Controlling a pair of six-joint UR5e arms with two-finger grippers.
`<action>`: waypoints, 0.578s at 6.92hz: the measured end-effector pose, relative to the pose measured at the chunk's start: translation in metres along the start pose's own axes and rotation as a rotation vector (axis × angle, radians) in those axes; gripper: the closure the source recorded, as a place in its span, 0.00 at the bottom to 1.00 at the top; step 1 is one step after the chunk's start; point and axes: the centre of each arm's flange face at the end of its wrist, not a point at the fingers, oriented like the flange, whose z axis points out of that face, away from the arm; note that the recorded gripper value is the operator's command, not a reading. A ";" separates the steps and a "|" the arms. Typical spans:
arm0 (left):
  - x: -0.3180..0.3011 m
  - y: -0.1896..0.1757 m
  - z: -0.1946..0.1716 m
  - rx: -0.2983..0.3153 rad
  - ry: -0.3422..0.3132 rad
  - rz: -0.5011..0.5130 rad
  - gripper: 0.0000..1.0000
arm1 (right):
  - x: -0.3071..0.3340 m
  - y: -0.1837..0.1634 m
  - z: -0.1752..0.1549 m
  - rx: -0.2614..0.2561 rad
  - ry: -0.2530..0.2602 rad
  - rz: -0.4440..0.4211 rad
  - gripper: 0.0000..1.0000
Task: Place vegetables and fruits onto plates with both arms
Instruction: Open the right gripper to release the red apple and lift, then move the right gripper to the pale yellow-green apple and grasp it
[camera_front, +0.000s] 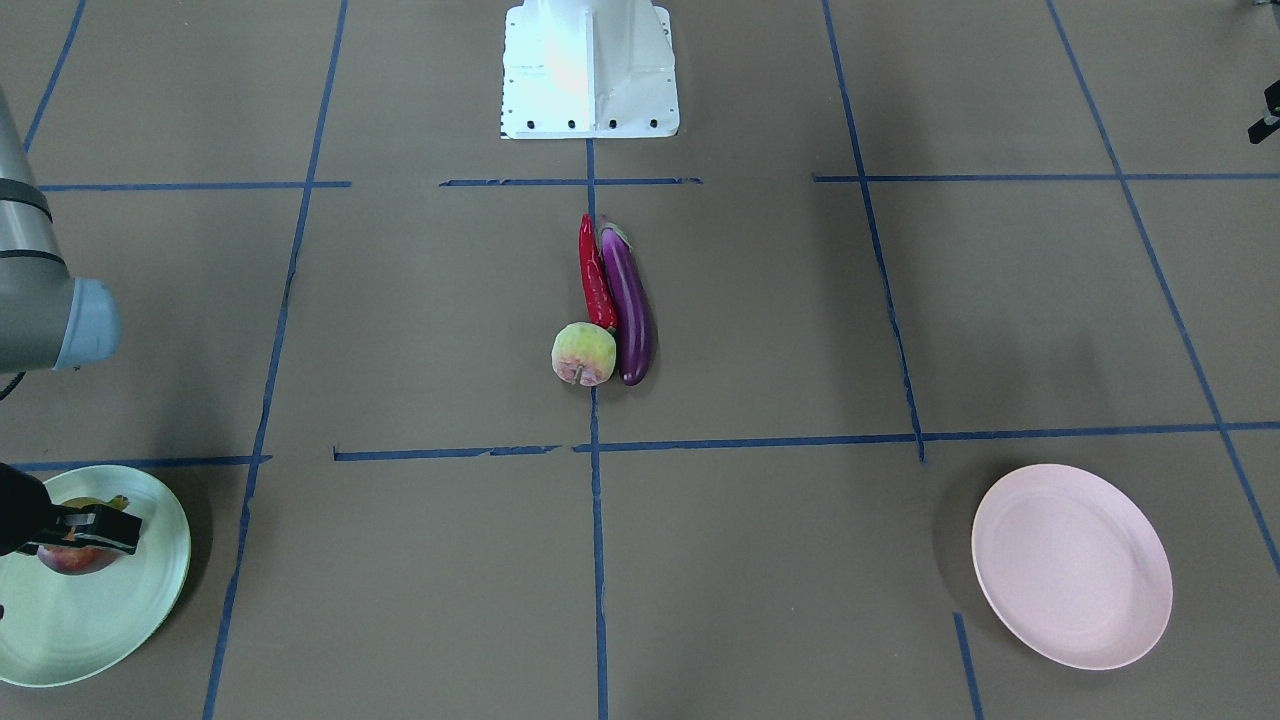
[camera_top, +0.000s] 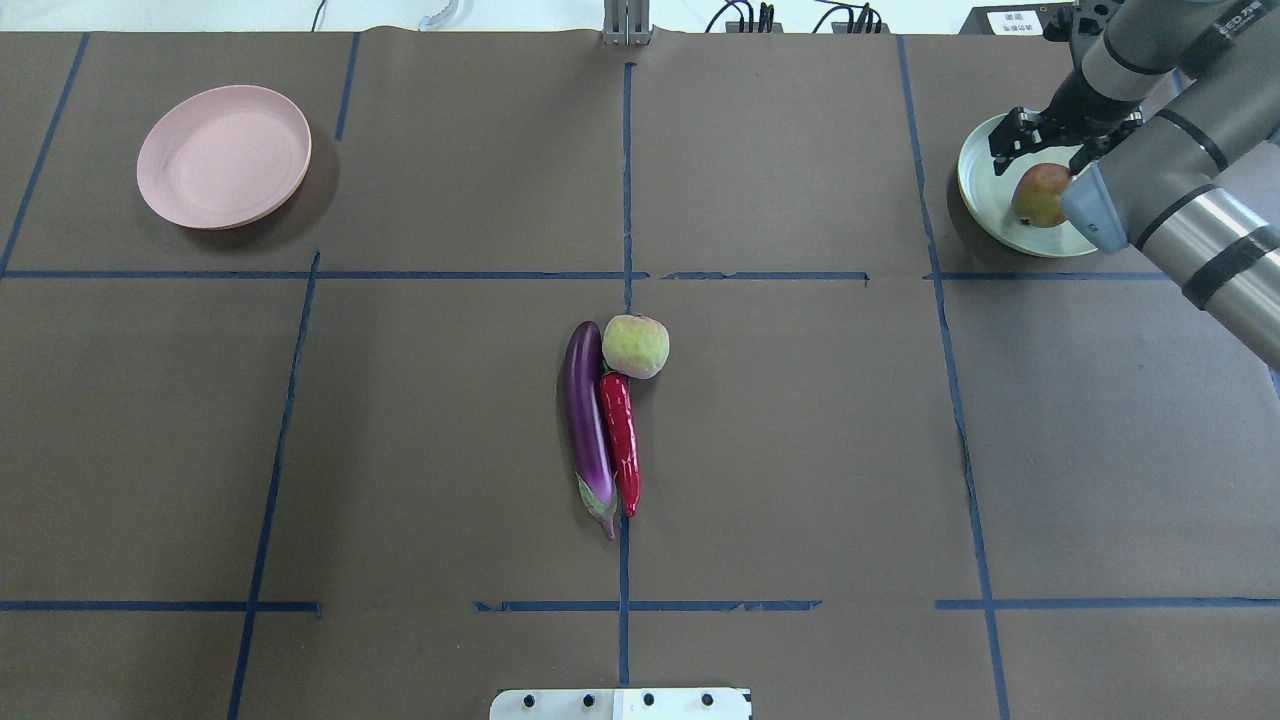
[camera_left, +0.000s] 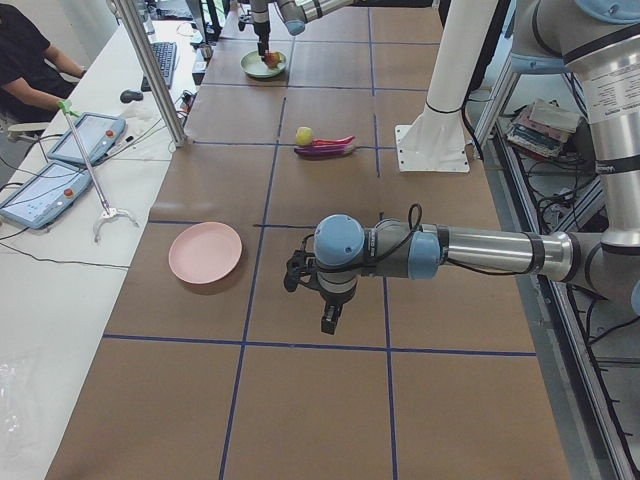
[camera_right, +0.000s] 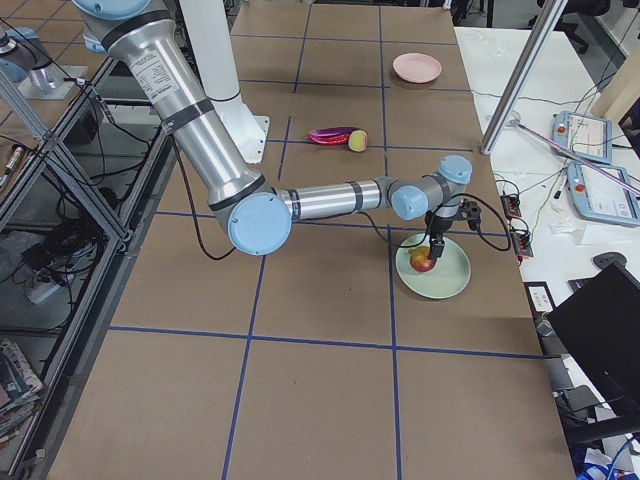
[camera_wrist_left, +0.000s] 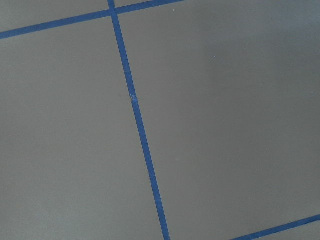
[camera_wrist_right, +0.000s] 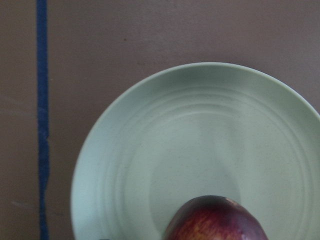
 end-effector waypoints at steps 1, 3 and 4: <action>0.001 0.000 -0.001 0.001 0.000 0.001 0.00 | -0.057 0.021 -0.018 0.025 -0.054 0.031 0.00; 0.001 0.001 -0.001 0.000 0.000 0.000 0.00 | -0.162 0.075 -0.042 0.018 -0.162 0.141 0.00; 0.000 0.001 0.000 -0.001 0.000 -0.001 0.00 | -0.209 0.104 -0.046 -0.001 -0.201 0.186 0.00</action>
